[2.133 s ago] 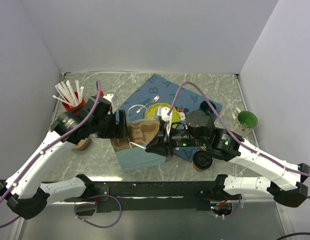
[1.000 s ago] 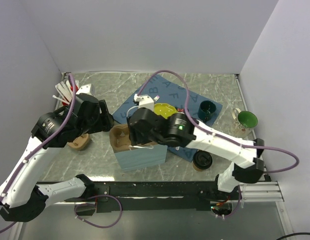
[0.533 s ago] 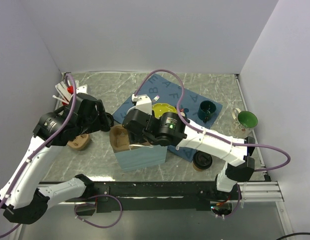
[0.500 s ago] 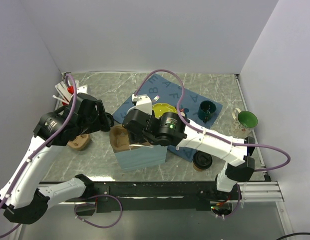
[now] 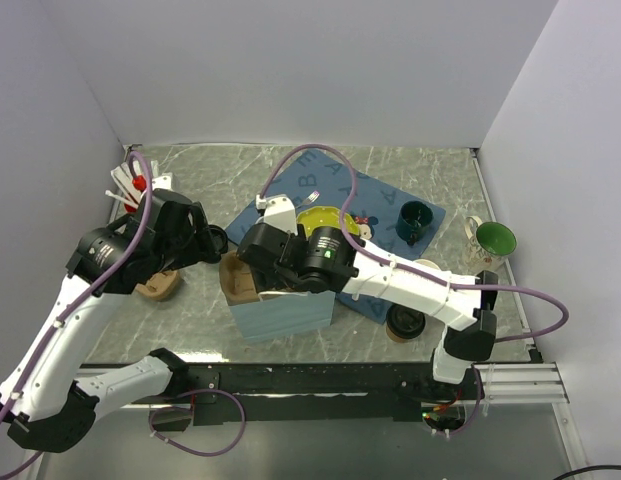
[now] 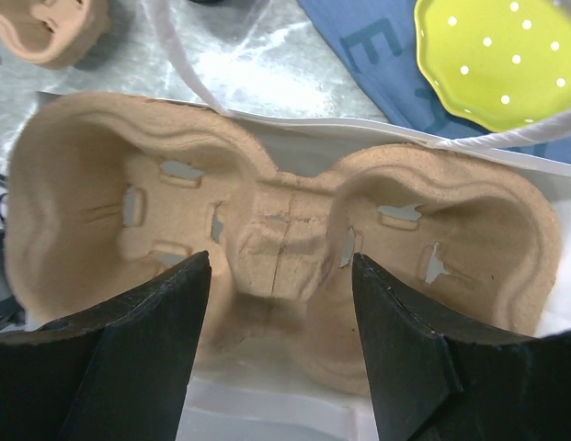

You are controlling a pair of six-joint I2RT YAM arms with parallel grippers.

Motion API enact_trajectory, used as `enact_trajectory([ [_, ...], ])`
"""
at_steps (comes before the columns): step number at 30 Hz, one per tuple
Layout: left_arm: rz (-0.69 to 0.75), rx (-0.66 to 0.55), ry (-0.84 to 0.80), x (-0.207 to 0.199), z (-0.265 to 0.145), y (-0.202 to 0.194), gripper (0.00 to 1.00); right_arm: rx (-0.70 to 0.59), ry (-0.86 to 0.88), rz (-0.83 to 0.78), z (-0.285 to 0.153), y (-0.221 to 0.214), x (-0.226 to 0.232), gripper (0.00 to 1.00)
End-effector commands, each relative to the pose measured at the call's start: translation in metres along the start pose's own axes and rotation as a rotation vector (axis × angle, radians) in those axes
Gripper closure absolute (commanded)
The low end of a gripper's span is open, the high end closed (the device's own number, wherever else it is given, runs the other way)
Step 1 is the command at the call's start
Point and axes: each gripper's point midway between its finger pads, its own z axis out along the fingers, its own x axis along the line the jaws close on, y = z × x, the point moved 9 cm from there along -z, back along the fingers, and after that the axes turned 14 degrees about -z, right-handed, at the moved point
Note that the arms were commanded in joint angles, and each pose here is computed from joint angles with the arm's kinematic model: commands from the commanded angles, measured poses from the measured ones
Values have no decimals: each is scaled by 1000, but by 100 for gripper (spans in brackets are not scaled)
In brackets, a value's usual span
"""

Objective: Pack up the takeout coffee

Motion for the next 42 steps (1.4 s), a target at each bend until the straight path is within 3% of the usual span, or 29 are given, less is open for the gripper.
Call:
enact_trajectory([
  [1, -9, -24, -22, 2, -6, 3, 26, -33, -21, 1, -3, 7, 1, 31],
  [7, -11, -23, -16, 4, -6, 3, 27, -56, -21, -8, -1, 9, 1, 47],
  [11, -8, -23, -6, 5, -4, 2, 26, -65, -27, -13, -2, 10, 0, 69],
  [14, -5, -20, -2, 6, -3, 1, 26, -67, -26, -20, -2, 9, -1, 78],
  [24, -4, 2, 2, 7, 3, -4, 27, 2, -77, -32, -2, 1, -5, 66],
  [42, -13, 34, -144, -8, 2, -5, 30, 17, -75, -22, 1, -12, -14, 70],
])
